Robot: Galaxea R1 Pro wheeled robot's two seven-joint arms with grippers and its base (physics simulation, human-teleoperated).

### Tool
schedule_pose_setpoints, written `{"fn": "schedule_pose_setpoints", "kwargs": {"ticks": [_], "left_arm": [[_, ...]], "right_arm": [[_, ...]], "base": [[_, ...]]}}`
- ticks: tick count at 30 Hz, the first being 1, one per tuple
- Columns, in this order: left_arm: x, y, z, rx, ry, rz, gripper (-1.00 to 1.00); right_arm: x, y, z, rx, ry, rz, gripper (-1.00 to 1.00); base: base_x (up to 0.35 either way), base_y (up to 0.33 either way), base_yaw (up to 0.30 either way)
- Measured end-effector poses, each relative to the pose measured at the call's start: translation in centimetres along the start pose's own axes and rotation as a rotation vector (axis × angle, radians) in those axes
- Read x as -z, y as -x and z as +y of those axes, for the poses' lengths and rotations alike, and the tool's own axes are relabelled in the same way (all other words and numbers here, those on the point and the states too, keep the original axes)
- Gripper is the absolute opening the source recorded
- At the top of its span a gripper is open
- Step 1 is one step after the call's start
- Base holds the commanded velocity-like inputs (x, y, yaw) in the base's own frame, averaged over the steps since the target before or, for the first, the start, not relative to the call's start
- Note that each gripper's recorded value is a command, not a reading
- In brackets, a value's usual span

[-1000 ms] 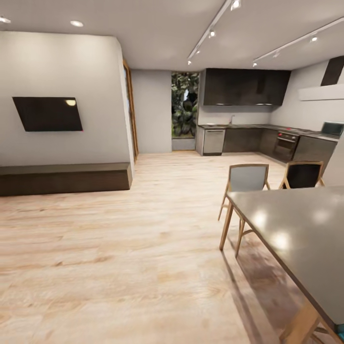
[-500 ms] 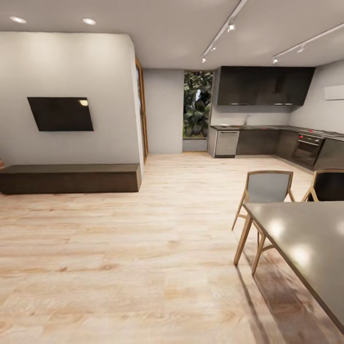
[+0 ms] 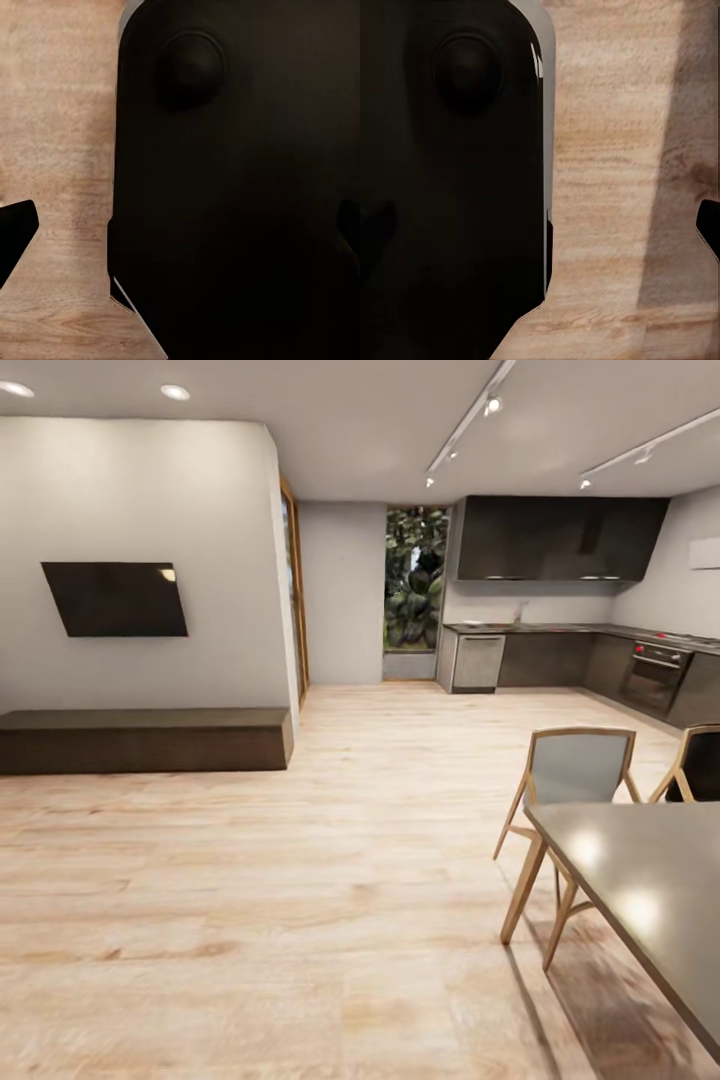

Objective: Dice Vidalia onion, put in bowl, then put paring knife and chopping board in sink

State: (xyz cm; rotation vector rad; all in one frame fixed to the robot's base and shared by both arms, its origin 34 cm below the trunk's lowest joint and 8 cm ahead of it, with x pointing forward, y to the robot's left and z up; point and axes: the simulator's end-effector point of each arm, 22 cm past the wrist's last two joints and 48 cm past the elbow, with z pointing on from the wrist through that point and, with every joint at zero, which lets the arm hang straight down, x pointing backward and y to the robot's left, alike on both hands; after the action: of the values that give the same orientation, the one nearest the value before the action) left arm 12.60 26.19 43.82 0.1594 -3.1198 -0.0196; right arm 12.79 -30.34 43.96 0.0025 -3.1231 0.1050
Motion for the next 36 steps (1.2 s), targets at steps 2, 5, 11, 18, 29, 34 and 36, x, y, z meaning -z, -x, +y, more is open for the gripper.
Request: {"fn": "schedule_pose_setpoints", "kwargs": {"ticks": [2,5,11,18,29,34,36], "left_arm": [[0.0,0.0,0.6,0.0,0.008,0.002,1.0],[0.0,-0.1,1.3,-0.002,0.017,0.005,1.0],[0.0,0.0,2.5,-0.003,0.032,0.005,1.0],[0.0,0.0,2.6,-0.003,0.033,0.005,1.0],[0.0,0.0,2.3,-0.006,0.028,0.005,1.0],[0.0,0.0,2.0,-0.006,0.025,0.005,1.0],[0.0,-0.1,1.9,-0.006,0.024,0.005,1.0]], "right_arm": [[0.0,0.0,0.0,0.0,0.0,0.0,1.0],[0.0,0.0,0.0,0.001,0.0,0.0,1.0],[0.0,0.0,0.0,0.001,0.0,0.0,1.0],[0.0,0.0,0.0,0.001,0.0,0.0,1.0],[0.0,0.0,0.0,0.001,0.0,0.0,1.0],[0.0,0.0,0.0,0.001,0.0,0.0,1.0],[0.0,0.0,0.0,0.001,0.0,0.0,1.0]], "base": [[0.342,0.0,0.0],[0.342,0.0,0.0],[0.342,0.0,0.0],[0.342,0.0,0.0],[0.342,0.0,0.0],[0.342,0.0,0.0],[0.342,0.0,0.0]]}}
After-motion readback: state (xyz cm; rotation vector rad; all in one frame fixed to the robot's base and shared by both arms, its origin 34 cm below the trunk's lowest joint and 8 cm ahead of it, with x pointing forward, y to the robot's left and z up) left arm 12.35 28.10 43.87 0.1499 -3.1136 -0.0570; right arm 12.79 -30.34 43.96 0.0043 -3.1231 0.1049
